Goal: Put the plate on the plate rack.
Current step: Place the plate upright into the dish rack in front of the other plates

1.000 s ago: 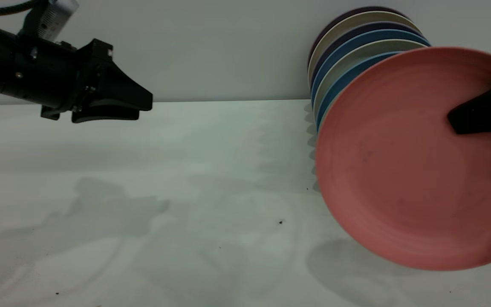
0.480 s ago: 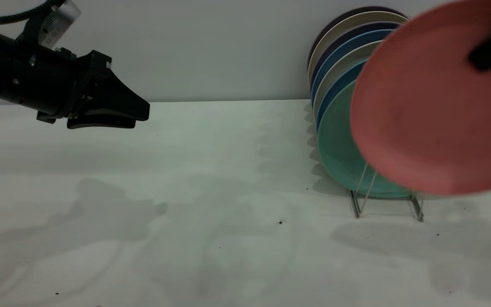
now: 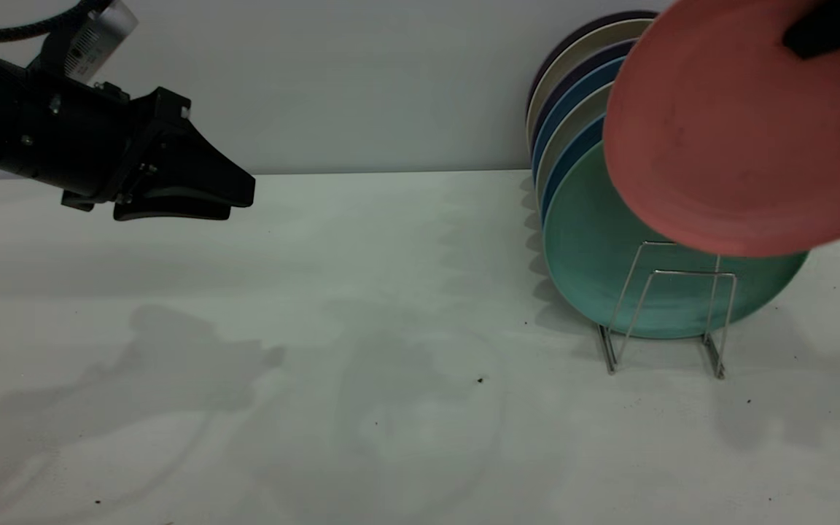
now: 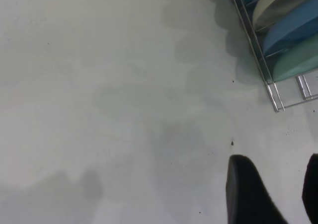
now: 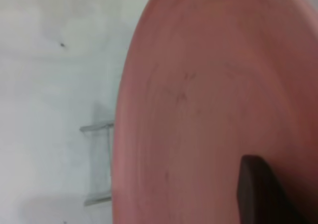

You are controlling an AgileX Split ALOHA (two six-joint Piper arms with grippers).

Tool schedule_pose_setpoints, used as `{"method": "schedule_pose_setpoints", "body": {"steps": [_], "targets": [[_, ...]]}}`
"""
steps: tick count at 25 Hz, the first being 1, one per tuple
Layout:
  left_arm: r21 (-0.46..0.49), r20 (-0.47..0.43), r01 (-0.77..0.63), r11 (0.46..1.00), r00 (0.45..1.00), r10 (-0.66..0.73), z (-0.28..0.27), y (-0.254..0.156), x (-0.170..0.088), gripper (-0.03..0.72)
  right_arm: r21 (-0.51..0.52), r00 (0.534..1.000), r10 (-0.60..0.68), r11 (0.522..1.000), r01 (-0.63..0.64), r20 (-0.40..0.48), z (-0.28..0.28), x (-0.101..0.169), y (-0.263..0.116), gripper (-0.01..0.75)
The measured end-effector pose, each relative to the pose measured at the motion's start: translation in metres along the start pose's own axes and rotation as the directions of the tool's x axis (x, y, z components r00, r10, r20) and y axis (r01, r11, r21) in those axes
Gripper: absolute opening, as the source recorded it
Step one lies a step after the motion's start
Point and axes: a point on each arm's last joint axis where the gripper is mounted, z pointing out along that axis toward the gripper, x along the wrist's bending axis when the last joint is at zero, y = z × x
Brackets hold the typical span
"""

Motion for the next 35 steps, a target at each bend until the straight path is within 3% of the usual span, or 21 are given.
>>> {"method": "schedule_pose_setpoints", "body": {"steps": [19,27,30,35], "targets": [[-0.004,-0.028,-0.001,1.0,1.0,0.001,0.0,0.0,0.003,0.315,0.02,0.995,-0.011,1.0,0.013,-0.097,0.059,0.008,-0.005,0.156],[-0.006,-0.035,-0.001,1.0,0.999,0.001,0.0,0.001,0.003,0.315,-0.022,0.991,0.02,0.999,-0.023,-0.134,0.062,0.01,-0.002,0.162],[-0.006,-0.036,-0.001,1.0,0.999,0.001,0.0,0.001,0.003,0.315,-0.046,0.986,0.022,0.998,-0.03,-0.167,0.061,0.013,0.0,0.213],[-0.007,-0.036,0.004,1.0,0.999,-0.004,0.0,0.001,0.003,0.315,-0.055,0.975,0.083,0.994,-0.096,-0.206,0.061,0.016,0.002,0.392]]}}
